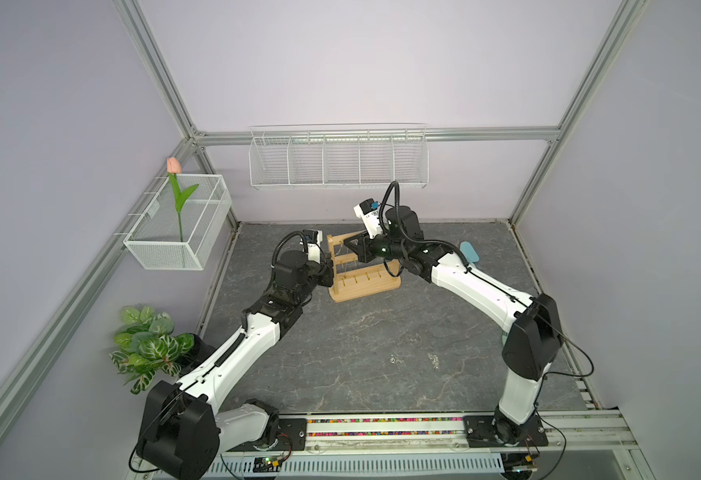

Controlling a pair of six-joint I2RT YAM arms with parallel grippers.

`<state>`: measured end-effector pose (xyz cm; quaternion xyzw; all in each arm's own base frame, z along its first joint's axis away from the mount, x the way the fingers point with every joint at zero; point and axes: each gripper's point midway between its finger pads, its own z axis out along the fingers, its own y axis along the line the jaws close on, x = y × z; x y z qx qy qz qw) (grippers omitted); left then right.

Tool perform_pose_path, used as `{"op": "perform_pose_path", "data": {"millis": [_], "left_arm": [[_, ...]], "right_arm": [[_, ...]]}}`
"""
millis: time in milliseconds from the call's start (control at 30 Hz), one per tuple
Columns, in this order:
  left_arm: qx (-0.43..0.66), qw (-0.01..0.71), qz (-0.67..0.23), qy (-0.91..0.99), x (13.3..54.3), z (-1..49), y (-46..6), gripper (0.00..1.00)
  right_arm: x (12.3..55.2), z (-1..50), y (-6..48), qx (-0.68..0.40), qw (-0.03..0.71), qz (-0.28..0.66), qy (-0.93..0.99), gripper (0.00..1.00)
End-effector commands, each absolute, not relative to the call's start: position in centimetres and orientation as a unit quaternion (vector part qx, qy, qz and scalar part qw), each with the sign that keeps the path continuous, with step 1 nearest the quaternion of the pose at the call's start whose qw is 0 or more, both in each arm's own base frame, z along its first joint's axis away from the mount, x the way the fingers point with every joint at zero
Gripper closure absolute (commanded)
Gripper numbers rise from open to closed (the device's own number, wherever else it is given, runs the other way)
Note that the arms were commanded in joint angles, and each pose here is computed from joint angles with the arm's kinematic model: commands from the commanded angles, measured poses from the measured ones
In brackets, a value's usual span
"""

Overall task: Hang the necklace on the jewelry display stand
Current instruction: Hang the necklace on the stand.

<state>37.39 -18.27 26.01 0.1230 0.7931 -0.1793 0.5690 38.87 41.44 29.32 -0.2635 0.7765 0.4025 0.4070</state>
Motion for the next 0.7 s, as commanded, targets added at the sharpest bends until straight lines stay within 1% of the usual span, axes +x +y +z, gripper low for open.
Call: {"op": "perform_pose_path", "data": {"millis": [0,300,433,567,667], "left_arm": [[0.132,0.572,-0.190,0.787,37.8,26.5,-18.8,1.00],[0.133,0.570,-0.199,0.786,38.0,26.4,-19.3,1.00],[0.131,0.567,-0.196,0.789,38.1,26.0,-19.2,1.00],[0.129,0.564,-0.195,0.792,38.2,25.6,-19.2,1.00],[0.128,0.563,-0.195,0.793,38.2,25.5,-19.2,1.00]], "right_arm": [[39.5,26.5,41.2,-0.268,0.393,0.381,0.793,0.90],[39.3,25.8,40.8,-0.273,0.392,0.367,0.798,0.88],[39.2,26.4,40.6,-0.273,0.397,0.370,0.795,0.86],[38.8,27.6,40.3,-0.275,0.408,0.371,0.788,0.76],[38.4,28.4,39.7,-0.276,0.418,0.367,0.784,0.64]]}}
